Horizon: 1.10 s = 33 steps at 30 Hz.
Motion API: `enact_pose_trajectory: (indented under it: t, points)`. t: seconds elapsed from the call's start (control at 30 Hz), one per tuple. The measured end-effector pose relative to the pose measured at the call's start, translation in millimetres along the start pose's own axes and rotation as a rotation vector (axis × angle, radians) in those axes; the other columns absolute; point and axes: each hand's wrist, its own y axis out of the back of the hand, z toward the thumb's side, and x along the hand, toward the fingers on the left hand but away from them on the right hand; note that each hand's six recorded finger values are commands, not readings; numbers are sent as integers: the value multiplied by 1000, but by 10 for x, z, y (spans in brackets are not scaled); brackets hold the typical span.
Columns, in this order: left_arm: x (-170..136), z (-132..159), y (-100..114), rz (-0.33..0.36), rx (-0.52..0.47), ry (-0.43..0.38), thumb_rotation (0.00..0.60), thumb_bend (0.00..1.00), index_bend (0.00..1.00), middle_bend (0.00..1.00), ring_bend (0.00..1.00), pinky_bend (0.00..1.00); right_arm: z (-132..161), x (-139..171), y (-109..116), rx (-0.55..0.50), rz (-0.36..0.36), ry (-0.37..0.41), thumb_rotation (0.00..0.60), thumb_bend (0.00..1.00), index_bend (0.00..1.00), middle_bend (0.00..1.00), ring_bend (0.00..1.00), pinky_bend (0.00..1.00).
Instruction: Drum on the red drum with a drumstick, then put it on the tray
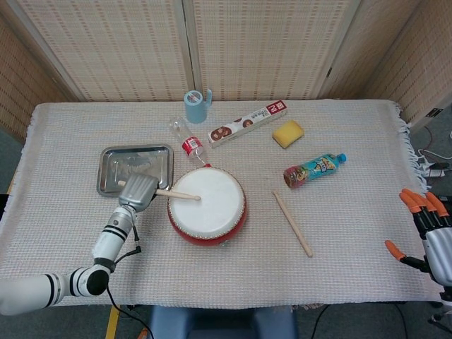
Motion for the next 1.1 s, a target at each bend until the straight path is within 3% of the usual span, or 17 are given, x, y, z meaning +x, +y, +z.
enact_pose_trajectory:
  t: [0.1, 0.2, 0.37, 0.6, 0.8, 0.97, 1.1]
  points:
    - [39, -120, 121, 3, -142, 22, 600, 804, 1000, 1000, 1000, 1000, 2, -4, -4, 1, 2, 1, 600, 234, 0, 55, 0, 0]
    - [109, -300, 186, 14, -208, 61, 600, 804, 1000, 1000, 1000, 998, 7, -5, -3, 4, 4, 4, 600, 234, 0, 55, 0, 0]
    - [249, -664, 199, 42, -175, 143, 600, 803, 983, 1000, 990, 981, 18, 1, -2, 8, 6, 7, 600, 234, 0, 55, 0, 0]
    - [457, -1022, 94, 57, -30, 200, 600, 803, 943, 999, 924, 901, 18, -5, -14, 8, 10, 5, 600, 233, 0, 55, 0, 0]
    - [640, -1073, -121, -12, 1, 199, 600, 800, 906, 956, 857, 847, 13, -6, -6, 12, 10, -1, 600, 234, 0, 55, 0, 0]
    - [751, -1049, -197, -27, 5, 204, 600, 781, 857, 892, 795, 810, 20, -8, 15, 14, 4, -5, 600, 235, 0, 55, 0, 0]
    - [835, -1008, -218, -30, -6, 209, 600, 730, 770, 743, 654, 764, 38, -7, 35, 20, 0, -3, 600, 234, 0, 55, 0, 0]
